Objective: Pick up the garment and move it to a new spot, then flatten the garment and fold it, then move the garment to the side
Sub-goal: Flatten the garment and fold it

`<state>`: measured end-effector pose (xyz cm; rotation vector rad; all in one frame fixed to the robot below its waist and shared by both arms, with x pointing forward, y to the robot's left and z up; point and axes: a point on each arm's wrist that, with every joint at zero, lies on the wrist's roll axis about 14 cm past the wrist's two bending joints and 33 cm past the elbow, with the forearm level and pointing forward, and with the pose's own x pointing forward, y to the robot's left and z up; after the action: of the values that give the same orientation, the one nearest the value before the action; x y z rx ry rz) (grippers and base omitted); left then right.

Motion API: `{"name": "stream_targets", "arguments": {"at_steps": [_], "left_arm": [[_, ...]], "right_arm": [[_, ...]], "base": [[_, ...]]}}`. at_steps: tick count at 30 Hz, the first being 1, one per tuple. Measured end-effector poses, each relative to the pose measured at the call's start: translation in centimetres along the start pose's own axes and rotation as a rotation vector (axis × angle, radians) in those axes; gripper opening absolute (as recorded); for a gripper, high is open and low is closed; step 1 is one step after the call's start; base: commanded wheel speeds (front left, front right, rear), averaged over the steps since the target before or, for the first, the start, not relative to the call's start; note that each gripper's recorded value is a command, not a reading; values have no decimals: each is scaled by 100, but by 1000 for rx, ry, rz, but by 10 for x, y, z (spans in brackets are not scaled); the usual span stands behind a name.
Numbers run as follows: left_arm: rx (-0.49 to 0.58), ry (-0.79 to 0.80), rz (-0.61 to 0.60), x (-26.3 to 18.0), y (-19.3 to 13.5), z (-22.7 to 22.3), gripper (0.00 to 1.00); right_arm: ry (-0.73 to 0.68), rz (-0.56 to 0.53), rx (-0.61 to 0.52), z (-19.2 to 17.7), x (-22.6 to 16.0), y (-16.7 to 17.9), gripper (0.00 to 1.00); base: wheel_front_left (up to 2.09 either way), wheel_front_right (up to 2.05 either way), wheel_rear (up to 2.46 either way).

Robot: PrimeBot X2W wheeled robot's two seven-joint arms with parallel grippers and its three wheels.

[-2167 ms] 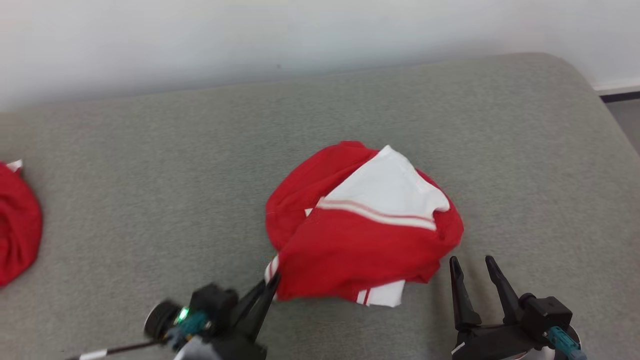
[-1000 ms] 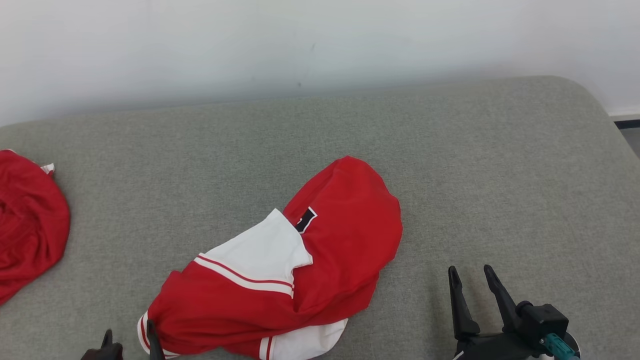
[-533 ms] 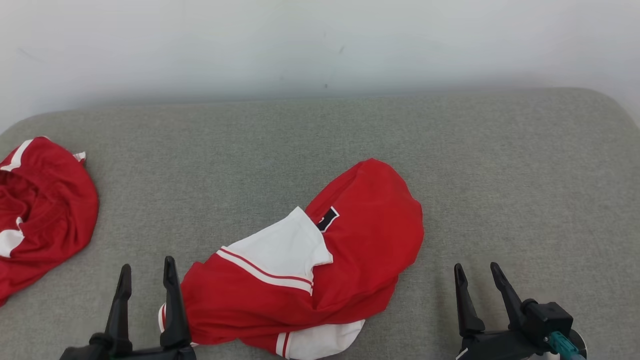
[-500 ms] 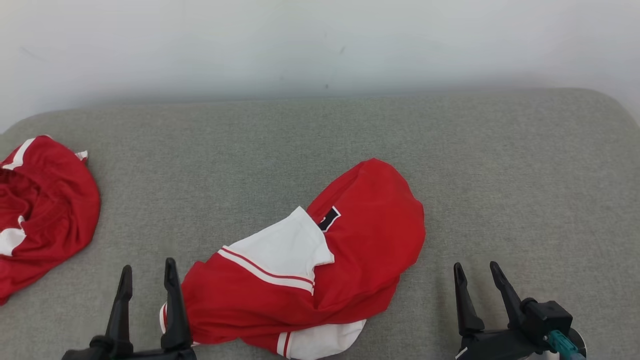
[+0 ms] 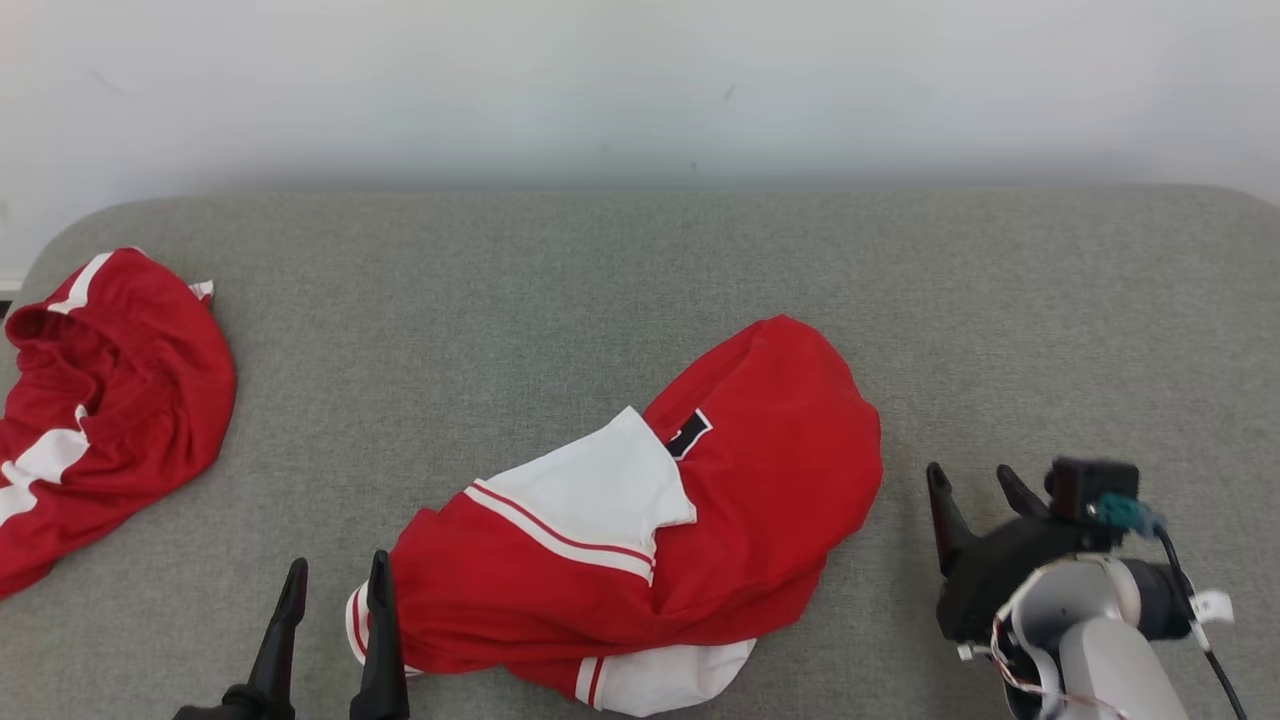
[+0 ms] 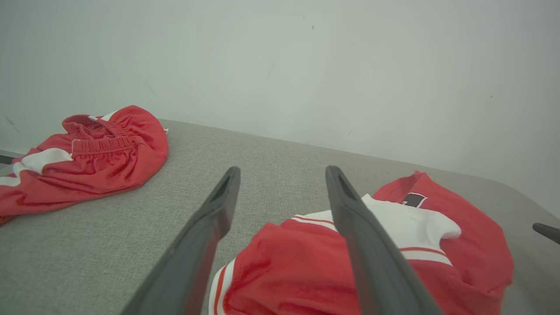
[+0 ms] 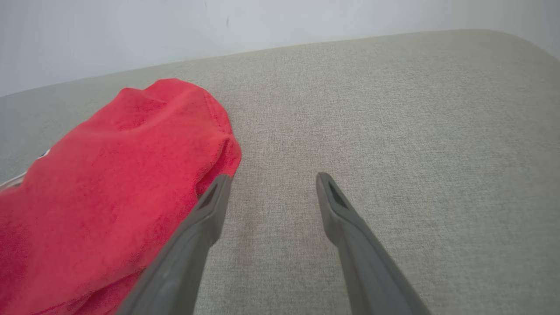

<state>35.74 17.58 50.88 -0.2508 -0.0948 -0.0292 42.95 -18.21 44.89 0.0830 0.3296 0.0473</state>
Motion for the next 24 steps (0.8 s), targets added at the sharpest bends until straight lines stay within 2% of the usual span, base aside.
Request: {"name": "stream_targets", "arguments": {"at_steps": [8,16,24], "left_arm": [[-12,15,15,4,7,-6,100],[-14,43,40,6,15,-15,100],[-19,52,45,6,17,-18,100]], "right_arm": [[217,24,-54,-11,28,13,100],[313,82,-102,-29,41,35,100],[329,108,-92,-33,48,44,100]], "base": [[0,0,0],[0,0,0],[0,0,0]]}}
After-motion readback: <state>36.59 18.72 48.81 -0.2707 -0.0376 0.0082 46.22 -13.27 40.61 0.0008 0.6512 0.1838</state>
